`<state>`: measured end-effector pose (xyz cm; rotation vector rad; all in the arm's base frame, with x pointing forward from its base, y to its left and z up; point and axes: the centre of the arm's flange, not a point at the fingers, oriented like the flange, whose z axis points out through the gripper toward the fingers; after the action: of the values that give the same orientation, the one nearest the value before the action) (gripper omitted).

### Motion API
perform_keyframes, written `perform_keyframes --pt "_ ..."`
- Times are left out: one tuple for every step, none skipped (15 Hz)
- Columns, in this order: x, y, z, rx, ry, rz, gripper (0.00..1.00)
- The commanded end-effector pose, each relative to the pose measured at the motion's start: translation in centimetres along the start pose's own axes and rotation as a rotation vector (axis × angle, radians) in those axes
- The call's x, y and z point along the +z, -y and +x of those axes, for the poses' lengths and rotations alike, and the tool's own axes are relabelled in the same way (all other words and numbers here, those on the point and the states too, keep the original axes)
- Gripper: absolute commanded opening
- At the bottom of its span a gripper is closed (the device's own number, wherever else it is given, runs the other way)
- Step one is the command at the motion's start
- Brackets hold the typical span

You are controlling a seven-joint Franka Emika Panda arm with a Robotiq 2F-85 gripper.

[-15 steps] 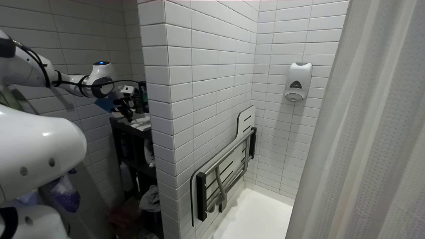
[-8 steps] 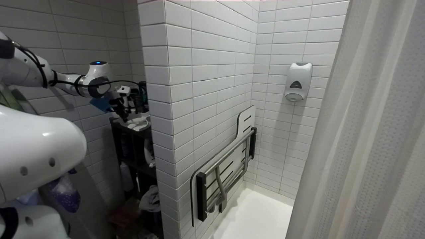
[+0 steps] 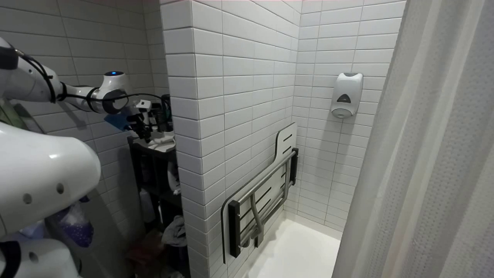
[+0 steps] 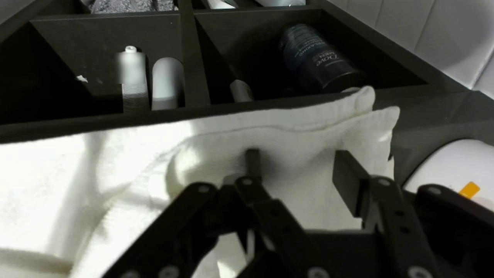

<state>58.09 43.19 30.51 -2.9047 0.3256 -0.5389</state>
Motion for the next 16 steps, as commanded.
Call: perform_keyframes --pt "0.5 -0.4 0.9 0.006 0.008 0.000 0.85" --pt "0.5 -0.5 1.0 0.008 0.005 0.000 0.93" --pt "0.5 -0.5 1.1 0.009 0.002 -0.003 0.98" --pt "0.6 -0.6 1.2 0.010 0.001 -0.005 1.00" --pt "0.6 -0.7 1.2 0.011 0.000 -0.007 1.00" --pt "0.6 -0.8 1.3 0.011 -0.001 -0.008 1.00" --pt "0.6 -0.8 1.3 0.012 -0.001 -0.008 1.00" --pt "0.5 -0.9 1.4 0.013 -0.002 -0.007 1.00" --pt "0.4 -0.9 1.4 0.014 -0.004 -0.007 1.00" --pt "0.3 -0.9 1.5 0.014 -0.006 -0.006 1.00" --pt "0.2 -0.9 1.6 0.014 -0.008 -0.003 1.00" --pt "0.1 -0.9 1.6 0.016 -0.010 -0.003 1.00" --pt "-0.1 -0.9 1.7 0.016 -0.017 -0.006 1.00" --pt "-0.2 -1.0 1.8 0.016 -0.024 -0.009 1.00" --pt "-0.4 -1.0 1.9 0.017 -0.030 -0.014 1.00" --pt "-0.6 -1.0 2.0 0.016 -0.037 -0.016 1.00"
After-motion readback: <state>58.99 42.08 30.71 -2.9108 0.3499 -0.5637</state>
